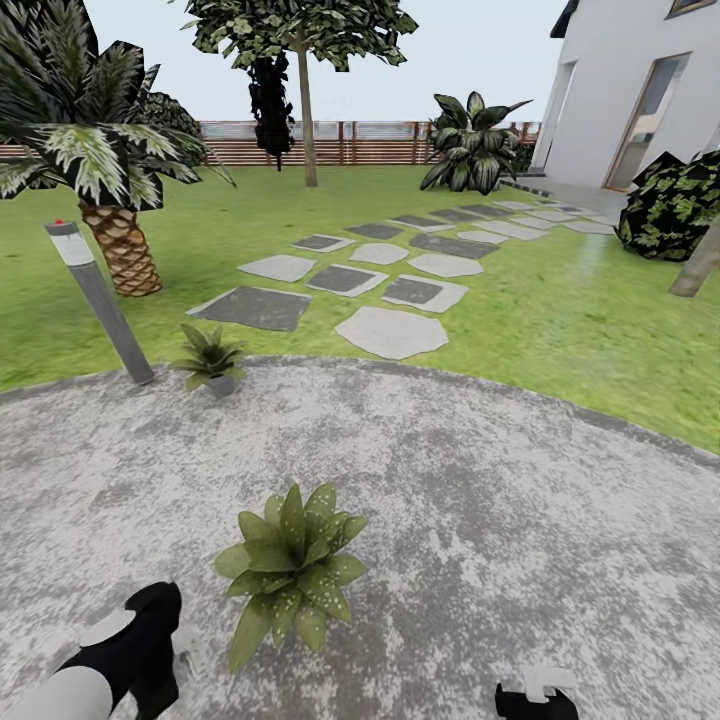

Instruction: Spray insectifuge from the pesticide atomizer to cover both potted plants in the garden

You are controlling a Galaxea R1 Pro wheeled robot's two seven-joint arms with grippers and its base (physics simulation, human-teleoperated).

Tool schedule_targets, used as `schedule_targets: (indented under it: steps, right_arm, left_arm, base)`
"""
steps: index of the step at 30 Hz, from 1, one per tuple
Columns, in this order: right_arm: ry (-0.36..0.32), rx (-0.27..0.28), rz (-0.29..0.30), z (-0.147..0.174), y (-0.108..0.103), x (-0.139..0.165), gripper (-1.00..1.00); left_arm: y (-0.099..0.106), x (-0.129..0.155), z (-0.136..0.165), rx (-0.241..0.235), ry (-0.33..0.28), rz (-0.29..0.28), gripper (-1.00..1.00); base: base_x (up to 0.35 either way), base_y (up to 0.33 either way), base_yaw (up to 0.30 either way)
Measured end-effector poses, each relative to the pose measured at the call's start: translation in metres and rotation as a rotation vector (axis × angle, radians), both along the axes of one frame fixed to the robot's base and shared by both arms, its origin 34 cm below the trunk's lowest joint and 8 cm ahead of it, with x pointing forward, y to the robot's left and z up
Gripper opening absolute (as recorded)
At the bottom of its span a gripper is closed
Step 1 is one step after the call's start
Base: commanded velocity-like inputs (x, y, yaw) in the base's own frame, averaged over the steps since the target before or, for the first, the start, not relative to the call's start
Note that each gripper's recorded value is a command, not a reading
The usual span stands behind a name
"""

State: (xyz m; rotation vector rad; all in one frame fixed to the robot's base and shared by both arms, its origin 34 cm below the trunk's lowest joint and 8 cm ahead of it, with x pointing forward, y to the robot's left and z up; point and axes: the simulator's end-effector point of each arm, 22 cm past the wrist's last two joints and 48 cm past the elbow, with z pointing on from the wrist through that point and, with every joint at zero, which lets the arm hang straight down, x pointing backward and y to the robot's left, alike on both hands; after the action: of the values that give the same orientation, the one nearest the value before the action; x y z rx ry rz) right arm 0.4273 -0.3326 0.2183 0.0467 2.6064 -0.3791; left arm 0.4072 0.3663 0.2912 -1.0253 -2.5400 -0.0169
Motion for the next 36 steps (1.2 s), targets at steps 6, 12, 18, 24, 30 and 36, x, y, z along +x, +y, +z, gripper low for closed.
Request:
schedule_targets:
  steps: [6, 12, 18, 24, 30, 36]
  right_arm:
    - [0.000, 0.001, -0.001, 0.000, 0.001, 0.000, 1.00]
    - [0.000, 0.000, -0.003, 0.000, 0.000, 0.000, 1.00]
    - [-0.001, 0.000, -0.003, 0.000, 0.000, 0.000, 1.00]
    - [-0.001, 0.000, -0.003, 0.000, 0.001, 0.000, 1.00]
    - [-0.001, 0.001, -0.003, 0.000, 0.001, 0.001, 1.00]
    - [-0.001, 0.001, -0.004, 0.000, 0.001, 0.000, 1.00]
  left_arm:
    - [-0.010, 0.008, 0.001, -0.047, -0.029, 0.048, -1.00]
    - [-0.014, 0.021, 0.004, -0.061, -0.058, 0.071, -1.00]
    - [-0.019, 0.020, 0.003, -0.067, -0.060, 0.070, -1.00]
    - [-0.026, 0.013, -0.001, -0.073, -0.049, 0.066, -1.00]
    - [-0.014, 0.022, -0.005, -0.028, -0.098, 0.058, -1.00]
    - [-0.025, 0.023, -0.011, -0.061, -0.135, 0.121, -1.00]
  base:
    - [-0.172, 0.065, 0.000]
    - [-0.123, 0.286, -0.148]
    - [0.033, 0.202, -0.248]
    - [0.002, 0.006, -0.023]
    - [0.000, 0.000, -0.001]
    - [0.000, 0.000, 0.000]
